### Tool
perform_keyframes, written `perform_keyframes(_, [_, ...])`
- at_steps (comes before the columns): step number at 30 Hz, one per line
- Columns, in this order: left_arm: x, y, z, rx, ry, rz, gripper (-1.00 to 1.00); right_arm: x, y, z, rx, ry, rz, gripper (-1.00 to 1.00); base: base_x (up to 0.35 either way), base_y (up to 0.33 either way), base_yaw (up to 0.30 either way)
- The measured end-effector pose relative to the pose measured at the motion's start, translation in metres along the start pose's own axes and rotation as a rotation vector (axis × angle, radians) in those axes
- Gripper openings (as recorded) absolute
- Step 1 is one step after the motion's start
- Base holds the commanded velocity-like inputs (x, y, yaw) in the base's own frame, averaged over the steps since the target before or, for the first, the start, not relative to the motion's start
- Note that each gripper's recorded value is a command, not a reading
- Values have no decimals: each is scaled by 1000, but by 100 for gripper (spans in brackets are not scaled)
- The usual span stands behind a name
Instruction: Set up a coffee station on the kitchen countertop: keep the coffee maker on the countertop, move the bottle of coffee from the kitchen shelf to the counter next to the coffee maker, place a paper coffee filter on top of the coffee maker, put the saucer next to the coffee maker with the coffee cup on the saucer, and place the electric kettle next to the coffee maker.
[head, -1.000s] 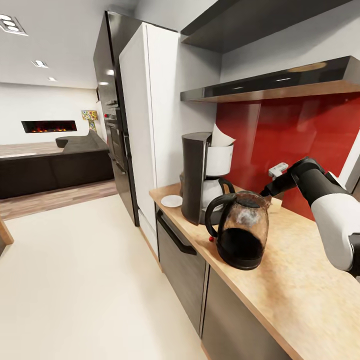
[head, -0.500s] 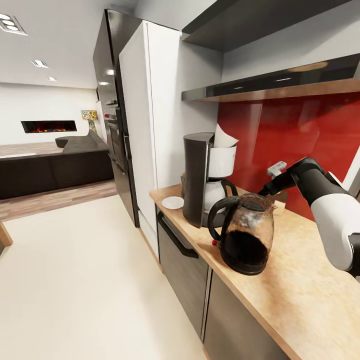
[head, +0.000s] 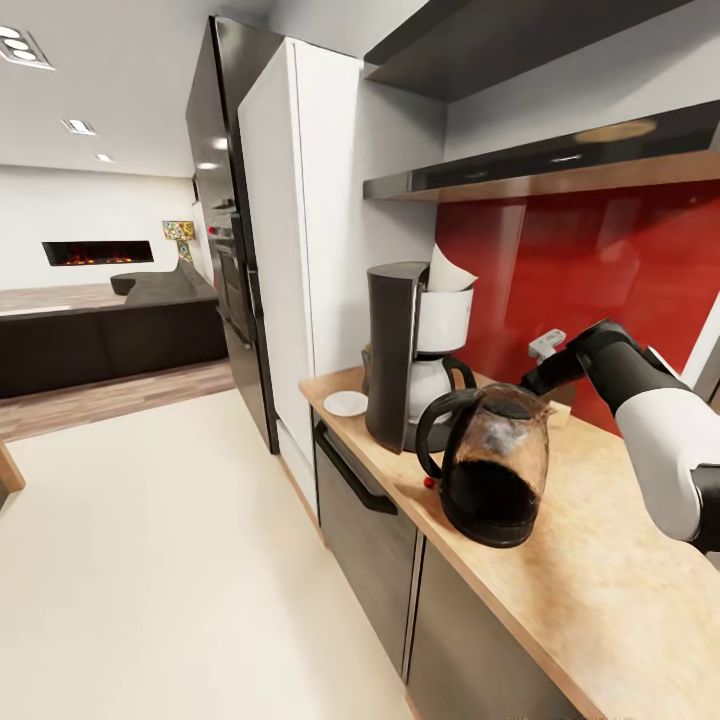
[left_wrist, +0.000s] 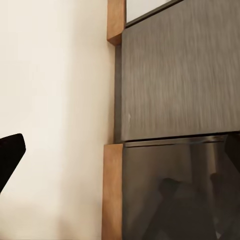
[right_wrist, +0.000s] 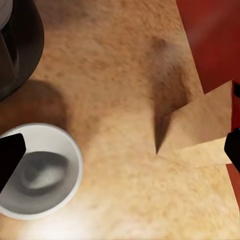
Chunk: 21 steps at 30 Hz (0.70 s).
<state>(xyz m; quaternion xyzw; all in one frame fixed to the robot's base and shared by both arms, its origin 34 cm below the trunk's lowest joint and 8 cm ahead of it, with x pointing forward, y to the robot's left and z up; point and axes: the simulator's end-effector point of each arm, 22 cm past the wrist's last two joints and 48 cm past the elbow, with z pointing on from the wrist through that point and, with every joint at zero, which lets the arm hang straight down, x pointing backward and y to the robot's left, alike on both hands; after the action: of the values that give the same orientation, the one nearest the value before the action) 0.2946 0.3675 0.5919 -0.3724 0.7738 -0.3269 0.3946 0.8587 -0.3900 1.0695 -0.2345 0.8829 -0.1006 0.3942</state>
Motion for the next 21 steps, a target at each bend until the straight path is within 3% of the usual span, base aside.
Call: perform_keyframes(21, [5, 10, 5, 0, 0, 0, 100, 11, 0, 7, 6, 2, 3, 100, 0, 0, 0])
